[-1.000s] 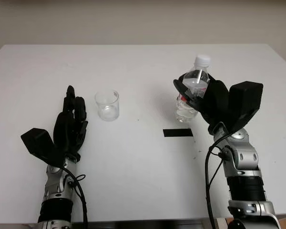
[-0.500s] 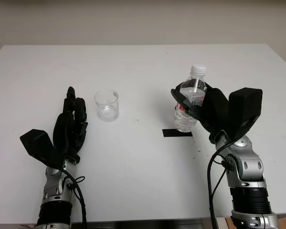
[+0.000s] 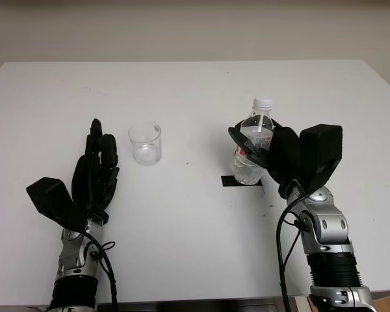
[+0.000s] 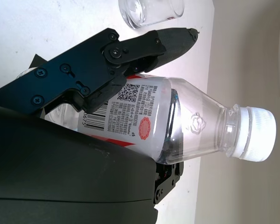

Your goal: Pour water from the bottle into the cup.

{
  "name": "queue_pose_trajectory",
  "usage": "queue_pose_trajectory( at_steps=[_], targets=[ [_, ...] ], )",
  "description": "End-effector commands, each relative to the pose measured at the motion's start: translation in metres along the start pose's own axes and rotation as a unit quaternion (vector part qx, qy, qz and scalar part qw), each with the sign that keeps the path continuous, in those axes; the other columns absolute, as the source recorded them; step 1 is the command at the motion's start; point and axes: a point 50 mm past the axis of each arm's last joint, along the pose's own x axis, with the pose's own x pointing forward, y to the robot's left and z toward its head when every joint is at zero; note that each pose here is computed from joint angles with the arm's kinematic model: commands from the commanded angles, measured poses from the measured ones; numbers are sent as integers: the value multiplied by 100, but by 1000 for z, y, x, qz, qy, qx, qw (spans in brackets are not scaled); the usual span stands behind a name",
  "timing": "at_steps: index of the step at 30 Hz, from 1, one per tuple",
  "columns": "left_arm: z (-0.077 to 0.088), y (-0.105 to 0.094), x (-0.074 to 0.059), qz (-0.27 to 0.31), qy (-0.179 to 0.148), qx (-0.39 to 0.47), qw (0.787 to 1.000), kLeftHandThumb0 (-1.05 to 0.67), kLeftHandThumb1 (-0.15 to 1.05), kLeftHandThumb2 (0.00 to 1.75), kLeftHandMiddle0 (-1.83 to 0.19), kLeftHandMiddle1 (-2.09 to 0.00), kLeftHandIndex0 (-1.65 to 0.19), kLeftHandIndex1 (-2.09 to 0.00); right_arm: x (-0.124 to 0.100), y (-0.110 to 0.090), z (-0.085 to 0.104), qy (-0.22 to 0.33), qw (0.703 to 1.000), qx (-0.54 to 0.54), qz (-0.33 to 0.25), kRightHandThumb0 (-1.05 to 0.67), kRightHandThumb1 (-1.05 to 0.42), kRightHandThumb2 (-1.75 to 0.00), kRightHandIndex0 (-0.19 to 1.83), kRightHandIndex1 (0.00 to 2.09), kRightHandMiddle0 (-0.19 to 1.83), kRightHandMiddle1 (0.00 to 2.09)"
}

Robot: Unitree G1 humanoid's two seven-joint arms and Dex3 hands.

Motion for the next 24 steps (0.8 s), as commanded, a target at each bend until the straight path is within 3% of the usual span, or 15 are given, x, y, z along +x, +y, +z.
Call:
queue_pose_trajectory(
  at_steps=[1,24],
  targets=[
    [-19,8,-13,18,40,-3,999,-70,105,54,15,-6,17,-6,4,2,9,-19,1000,0,6,-39,-105,-43,143,209,95,209],
    [-19,10,-14,17,42,-6,999,-70,105,53,15,-5,17,-5,3,1,-5,-25,999,-21,31,-42,-105,-44,139,209,94,209]
  ],
)
